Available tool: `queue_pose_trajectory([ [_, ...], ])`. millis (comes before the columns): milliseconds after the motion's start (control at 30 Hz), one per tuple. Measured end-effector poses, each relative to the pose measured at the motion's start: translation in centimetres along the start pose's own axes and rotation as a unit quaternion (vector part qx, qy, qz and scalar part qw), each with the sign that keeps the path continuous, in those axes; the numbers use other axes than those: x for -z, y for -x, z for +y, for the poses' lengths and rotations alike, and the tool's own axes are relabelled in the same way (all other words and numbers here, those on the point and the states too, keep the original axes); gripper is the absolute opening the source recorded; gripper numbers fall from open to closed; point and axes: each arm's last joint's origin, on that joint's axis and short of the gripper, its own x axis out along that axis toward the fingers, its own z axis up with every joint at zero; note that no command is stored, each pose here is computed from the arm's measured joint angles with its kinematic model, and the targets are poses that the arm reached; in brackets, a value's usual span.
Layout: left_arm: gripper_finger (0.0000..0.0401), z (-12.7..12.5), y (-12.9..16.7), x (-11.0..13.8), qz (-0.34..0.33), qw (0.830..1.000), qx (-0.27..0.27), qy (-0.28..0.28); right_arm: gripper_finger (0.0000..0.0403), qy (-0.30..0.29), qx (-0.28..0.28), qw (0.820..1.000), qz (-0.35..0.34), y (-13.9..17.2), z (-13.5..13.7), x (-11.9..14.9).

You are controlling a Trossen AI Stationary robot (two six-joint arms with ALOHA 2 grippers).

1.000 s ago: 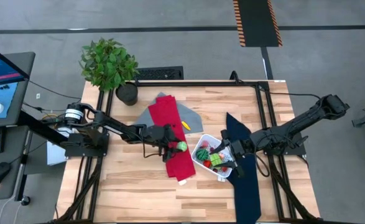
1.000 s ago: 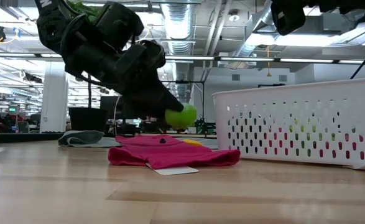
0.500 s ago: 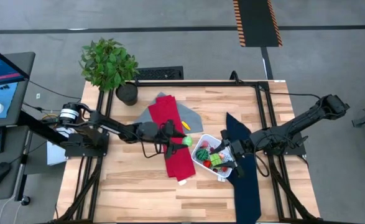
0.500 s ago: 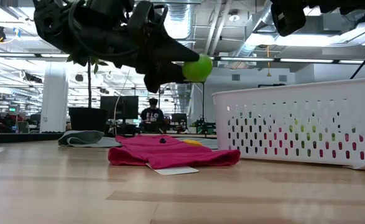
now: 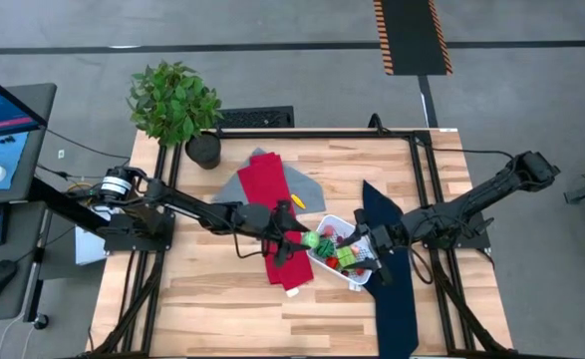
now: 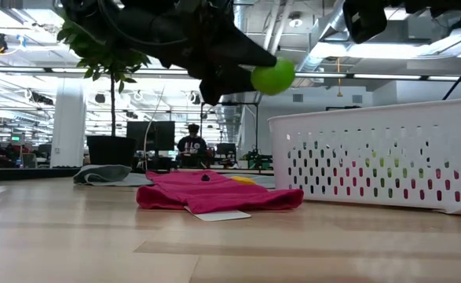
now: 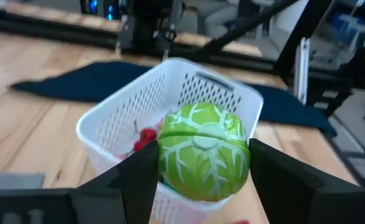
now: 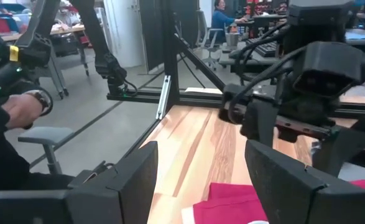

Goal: Pick and placing Produce into tupperware
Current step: Put the cabbage into the white bin

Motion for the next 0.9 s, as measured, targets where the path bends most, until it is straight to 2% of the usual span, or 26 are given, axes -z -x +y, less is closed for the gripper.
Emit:
queue_pose_trajectory([
  [167,0.0233,0.0,-0.1,-0.1,0.011,1.0,0.0,0.001,0.0265,0.003,-0.004,1.0,0.0,0.0,0.2,0.0],
  [333,0.0227,-0.2,-0.2,-0.6,-0.016,0.999,0.035,-0.004,0.0265,0.004,-0.004,1.0,0.0,0.0,0.2,0.0],
  [467,0.022,0.1,-1.6,0.1,0.003,1.0,0.029,0.008,0.0265,0.005,-0.004,1.0,-0.002,0.0,0.2,0.0],
  [667,0.0228,-0.2,-3.7,0.5,0.018,0.999,0.047,0.009,0.0265,0.029,0.012,0.999,-0.009,0.0,0.5,-0.2],
  [833,0.0232,0.0,-4.7,1.1,0.063,0.997,0.032,0.015,0.0265,0.052,0.047,0.997,-0.012,0.2,1.3,-0.2],
  [900,0.0233,0.1,-5.0,1.2,0.061,0.998,0.013,0.014,0.0265,0.053,0.051,0.997,-0.015,0.3,1.5,-0.3],
])
